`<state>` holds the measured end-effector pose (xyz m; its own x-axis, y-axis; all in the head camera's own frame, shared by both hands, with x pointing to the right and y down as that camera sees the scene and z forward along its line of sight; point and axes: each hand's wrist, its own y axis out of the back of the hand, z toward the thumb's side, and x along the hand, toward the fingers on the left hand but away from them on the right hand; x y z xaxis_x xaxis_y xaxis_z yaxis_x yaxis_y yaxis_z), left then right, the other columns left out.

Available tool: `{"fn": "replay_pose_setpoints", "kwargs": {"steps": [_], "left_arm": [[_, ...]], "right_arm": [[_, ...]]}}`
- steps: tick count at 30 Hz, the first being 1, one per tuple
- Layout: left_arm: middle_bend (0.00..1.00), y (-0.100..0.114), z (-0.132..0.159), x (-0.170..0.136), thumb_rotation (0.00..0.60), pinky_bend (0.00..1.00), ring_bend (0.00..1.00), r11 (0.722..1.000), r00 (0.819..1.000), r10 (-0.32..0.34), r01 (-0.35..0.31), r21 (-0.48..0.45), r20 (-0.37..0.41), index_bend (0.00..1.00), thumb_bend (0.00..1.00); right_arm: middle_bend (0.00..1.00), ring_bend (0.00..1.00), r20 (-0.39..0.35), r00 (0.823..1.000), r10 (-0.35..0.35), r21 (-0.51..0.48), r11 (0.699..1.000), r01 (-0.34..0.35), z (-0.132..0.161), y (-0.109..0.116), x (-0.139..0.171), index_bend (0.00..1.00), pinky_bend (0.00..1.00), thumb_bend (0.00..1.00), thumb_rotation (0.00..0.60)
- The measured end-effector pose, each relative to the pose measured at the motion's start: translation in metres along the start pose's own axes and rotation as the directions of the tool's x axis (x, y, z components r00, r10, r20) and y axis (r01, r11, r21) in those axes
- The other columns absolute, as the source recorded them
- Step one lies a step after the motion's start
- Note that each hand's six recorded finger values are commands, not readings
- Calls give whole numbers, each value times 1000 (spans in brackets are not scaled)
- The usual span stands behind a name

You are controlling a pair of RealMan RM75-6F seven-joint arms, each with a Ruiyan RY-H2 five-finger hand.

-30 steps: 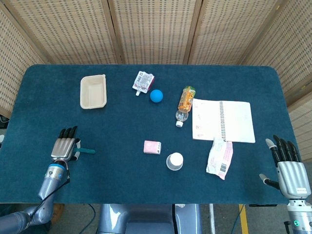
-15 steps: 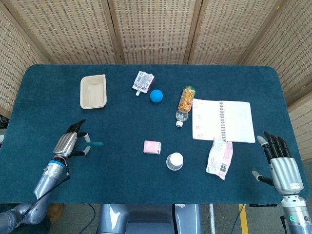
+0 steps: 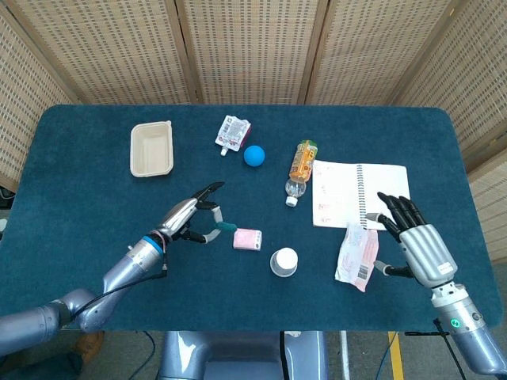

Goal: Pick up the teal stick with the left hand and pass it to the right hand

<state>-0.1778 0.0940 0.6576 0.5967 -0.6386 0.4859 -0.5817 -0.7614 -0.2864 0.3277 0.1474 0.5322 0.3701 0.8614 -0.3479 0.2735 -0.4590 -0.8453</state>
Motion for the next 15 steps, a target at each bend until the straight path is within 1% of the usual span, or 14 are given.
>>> {"fn": "replay_pose_setpoints", "kwargs": {"steps": [3,6,11,15], "left_arm": [[0,-12,17,16,600,0,0,1000,1000,-18,19,-24,25,693,554],[0,-26,31,32,600,0,0,998,999,-37,39,-54,39,693,554],[0,-48,44,53,600,0,0,993,997,-61,65,-99,43,693,554],[0,-54,51,66,600,0,0,989,997,-65,70,-130,42,694,554]], "right_arm": [[0,0,-39,999,23,-62,998,-25,15,3,-18,369,0,157,600],[0,0,-64,997,31,-101,994,-38,26,7,-36,381,0,209,600],[0,0,-93,994,62,-145,986,-75,43,7,-60,390,0,250,600],[0,0,-106,989,106,-176,977,-123,56,1,-76,392,0,279,600]]}}
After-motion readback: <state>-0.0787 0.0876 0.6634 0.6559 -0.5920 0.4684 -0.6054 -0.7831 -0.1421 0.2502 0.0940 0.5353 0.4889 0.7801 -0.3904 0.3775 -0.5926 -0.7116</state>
